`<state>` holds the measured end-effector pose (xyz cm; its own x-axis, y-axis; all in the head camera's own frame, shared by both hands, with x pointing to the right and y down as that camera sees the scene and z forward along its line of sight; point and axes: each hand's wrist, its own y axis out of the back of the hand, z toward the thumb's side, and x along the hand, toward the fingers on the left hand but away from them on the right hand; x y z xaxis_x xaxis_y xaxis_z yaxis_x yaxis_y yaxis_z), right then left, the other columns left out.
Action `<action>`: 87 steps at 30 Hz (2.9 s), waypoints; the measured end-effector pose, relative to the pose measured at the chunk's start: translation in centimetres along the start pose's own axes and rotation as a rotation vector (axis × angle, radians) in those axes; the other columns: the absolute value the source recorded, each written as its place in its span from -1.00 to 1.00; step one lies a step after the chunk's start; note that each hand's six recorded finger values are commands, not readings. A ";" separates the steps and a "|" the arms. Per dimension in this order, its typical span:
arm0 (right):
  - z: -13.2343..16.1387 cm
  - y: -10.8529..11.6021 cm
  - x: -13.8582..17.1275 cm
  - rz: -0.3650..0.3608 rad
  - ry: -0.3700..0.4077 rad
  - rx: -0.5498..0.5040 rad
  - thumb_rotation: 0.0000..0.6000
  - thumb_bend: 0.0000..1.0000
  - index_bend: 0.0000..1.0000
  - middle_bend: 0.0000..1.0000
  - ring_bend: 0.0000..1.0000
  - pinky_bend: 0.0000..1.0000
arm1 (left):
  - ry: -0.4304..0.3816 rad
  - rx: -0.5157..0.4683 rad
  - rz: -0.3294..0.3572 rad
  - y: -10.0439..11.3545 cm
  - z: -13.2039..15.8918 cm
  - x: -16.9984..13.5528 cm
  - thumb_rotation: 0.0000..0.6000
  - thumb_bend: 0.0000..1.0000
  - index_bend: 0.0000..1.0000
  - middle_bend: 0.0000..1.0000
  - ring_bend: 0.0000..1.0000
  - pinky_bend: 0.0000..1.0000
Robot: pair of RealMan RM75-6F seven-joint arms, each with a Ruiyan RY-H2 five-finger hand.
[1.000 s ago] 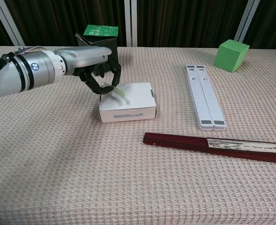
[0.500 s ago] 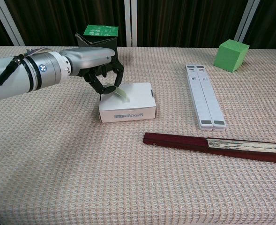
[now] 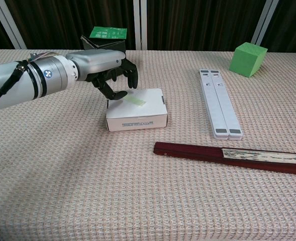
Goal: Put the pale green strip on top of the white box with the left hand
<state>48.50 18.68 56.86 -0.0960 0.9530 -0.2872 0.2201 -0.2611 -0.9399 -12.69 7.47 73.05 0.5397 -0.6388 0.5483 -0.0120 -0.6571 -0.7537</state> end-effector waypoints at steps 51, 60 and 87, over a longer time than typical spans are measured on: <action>2.0 -0.3 -0.2 -0.001 0.067 0.040 0.76 -0.28 -1.00 -1.00 -1.00 -1.00 | -0.216 -0.193 0.123 -4.3 0.7 -6.1 0.16 -0.95 -0.85 -0.51 -0.96 -0.66; 1.8 0.2 -0.4 -0.012 0.061 0.041 0.76 -0.28 -1.00 -1.00 -1.00 -1.00 | -0.236 -0.152 0.149 -4.2 1.2 -5.3 0.12 -0.95 -0.85 -0.44 -0.96 -0.67; 1.3 0.1 -0.4 -0.016 0.056 0.034 0.76 -0.28 -1.00 -1.00 -1.00 -1.00 | -0.216 -0.106 0.118 -5.4 1.2 -4.3 0.11 -0.95 -0.85 -0.43 -0.96 -0.67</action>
<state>47.32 18.13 56.67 -0.0445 0.9641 -0.2619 0.1863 -0.2495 -0.9503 -13.95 14.28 74.37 0.6964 -0.6206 0.3603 -0.1677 -0.6289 -0.7592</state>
